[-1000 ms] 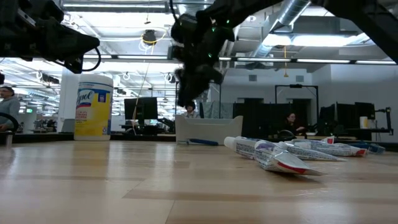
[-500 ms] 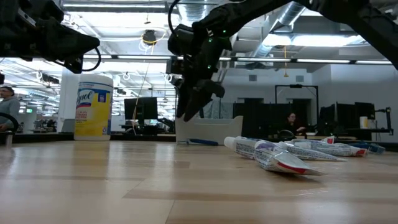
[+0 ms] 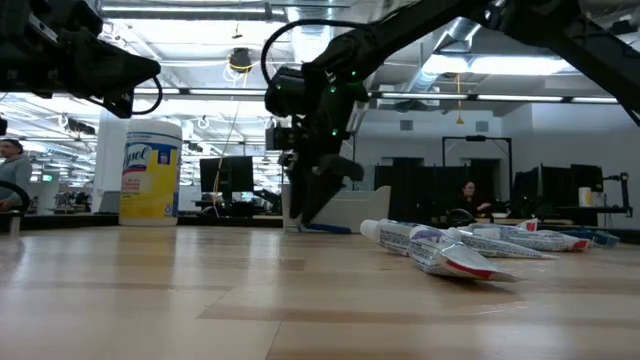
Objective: Pick & Place Travel size toiletries
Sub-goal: Put the blue razor into the gray bin
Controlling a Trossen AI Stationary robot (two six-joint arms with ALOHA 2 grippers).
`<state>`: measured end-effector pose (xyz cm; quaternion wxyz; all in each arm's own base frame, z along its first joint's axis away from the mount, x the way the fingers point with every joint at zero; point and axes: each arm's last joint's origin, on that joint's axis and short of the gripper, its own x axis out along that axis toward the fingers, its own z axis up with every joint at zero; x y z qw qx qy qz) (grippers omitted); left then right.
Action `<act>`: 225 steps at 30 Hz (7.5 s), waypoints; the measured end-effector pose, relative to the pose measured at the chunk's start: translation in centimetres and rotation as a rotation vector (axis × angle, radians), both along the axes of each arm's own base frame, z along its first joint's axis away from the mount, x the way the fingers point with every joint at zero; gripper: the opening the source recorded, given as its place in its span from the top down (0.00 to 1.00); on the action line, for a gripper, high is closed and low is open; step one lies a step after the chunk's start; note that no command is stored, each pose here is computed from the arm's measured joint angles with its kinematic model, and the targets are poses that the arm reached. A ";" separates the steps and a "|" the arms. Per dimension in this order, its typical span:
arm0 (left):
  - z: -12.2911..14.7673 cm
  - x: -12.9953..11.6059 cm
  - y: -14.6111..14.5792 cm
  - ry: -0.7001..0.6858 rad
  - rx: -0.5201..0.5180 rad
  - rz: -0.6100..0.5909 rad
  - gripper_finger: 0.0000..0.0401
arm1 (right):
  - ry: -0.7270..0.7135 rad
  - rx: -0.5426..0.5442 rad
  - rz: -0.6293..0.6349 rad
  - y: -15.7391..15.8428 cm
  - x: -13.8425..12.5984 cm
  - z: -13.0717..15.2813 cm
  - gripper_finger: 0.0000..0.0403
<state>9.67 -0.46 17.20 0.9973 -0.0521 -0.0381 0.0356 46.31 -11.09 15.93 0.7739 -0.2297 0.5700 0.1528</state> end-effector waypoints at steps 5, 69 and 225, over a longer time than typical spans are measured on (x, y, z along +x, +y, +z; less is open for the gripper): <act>0.0 0.0 0.0 -0.001 0.000 0.001 0.98 | 0.057 -0.053 -0.023 0.0 -0.1 -1.2 0.52; 0.0 0.0 0.0 0.000 0.000 0.000 0.98 | -0.265 0.094 -0.503 -11.3 -3.6 13.6 0.94; 0.0 0.0 0.0 -0.001 0.000 0.000 0.98 | 0.337 0.059 -1.560 2.4 -28.9 -2.4 0.38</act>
